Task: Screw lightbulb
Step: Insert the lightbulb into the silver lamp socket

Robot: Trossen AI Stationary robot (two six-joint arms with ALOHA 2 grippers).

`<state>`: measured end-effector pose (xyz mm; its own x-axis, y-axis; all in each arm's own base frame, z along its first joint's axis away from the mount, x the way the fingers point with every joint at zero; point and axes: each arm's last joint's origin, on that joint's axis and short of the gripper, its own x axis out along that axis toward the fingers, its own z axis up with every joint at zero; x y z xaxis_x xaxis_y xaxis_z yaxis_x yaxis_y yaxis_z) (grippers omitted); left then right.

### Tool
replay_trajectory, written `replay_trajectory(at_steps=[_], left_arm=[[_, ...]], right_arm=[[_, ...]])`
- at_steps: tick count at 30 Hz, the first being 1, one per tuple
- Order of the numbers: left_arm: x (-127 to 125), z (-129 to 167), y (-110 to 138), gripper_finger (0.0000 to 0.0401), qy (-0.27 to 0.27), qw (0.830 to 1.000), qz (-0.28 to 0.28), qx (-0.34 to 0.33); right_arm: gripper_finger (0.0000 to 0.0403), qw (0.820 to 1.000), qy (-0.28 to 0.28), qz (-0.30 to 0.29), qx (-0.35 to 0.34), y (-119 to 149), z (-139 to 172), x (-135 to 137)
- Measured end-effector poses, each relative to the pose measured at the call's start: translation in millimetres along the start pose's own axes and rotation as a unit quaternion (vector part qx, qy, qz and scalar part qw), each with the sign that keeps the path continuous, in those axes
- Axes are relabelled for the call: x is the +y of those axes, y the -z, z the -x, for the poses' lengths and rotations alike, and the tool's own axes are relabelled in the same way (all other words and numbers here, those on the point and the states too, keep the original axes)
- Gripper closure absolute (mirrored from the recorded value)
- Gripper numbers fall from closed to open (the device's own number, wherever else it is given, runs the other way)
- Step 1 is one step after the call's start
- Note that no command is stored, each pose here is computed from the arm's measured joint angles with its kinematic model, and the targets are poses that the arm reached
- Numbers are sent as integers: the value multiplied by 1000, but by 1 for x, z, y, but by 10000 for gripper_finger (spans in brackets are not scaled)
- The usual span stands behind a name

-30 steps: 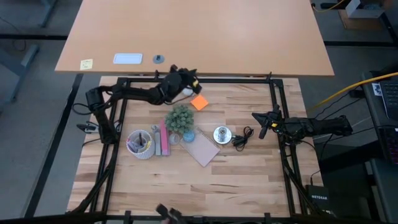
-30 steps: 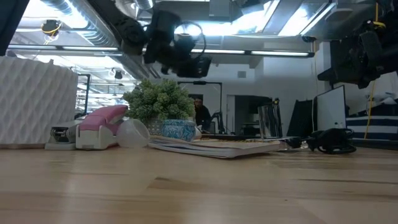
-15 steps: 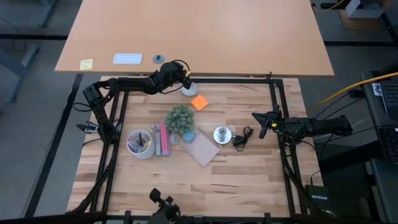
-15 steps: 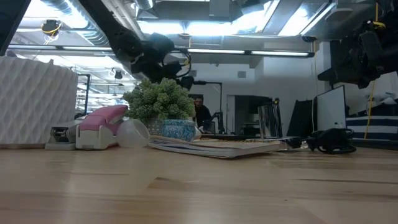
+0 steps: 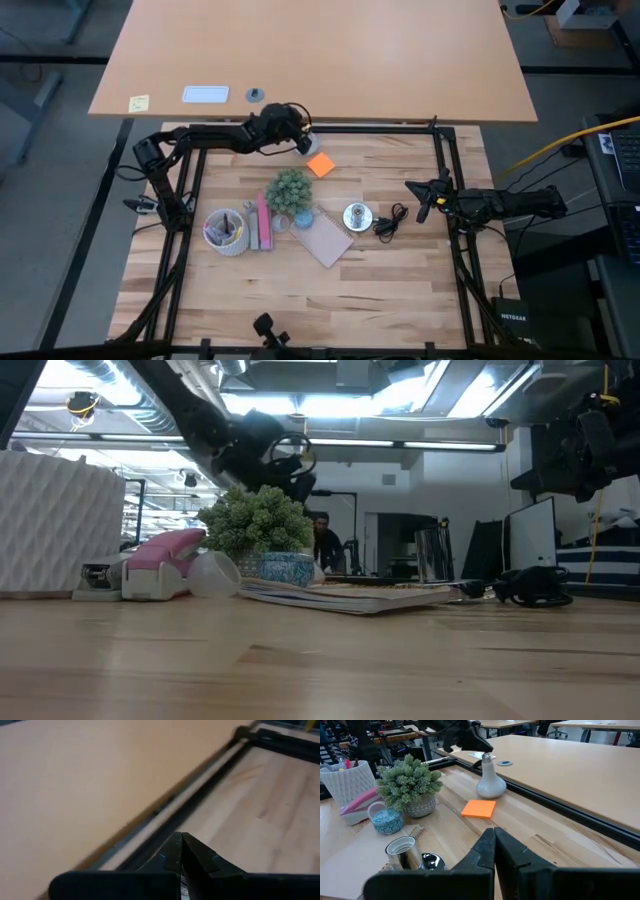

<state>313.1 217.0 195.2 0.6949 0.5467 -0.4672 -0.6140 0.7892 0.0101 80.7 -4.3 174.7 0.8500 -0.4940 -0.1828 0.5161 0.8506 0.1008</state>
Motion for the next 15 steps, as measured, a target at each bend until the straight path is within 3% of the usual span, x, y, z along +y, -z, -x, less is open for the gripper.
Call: replay_trajectory(at_steps=[4, 9, 15], left_arm=[[-16, 1, 3, 401, 59, 998, -9, 13], [-42, 3, 23, 401, 106, 990, -28, 86], [-71, 9, 21, 401, 138, 987, -48, 71]], right_arm=[[397, 1000, 0, 0, 0, 0, 0, 0], [397, 1000, 0, 0, 0, 0, 0, 0], [397, 1000, 0, 0, 0, 0, 0, 0]])
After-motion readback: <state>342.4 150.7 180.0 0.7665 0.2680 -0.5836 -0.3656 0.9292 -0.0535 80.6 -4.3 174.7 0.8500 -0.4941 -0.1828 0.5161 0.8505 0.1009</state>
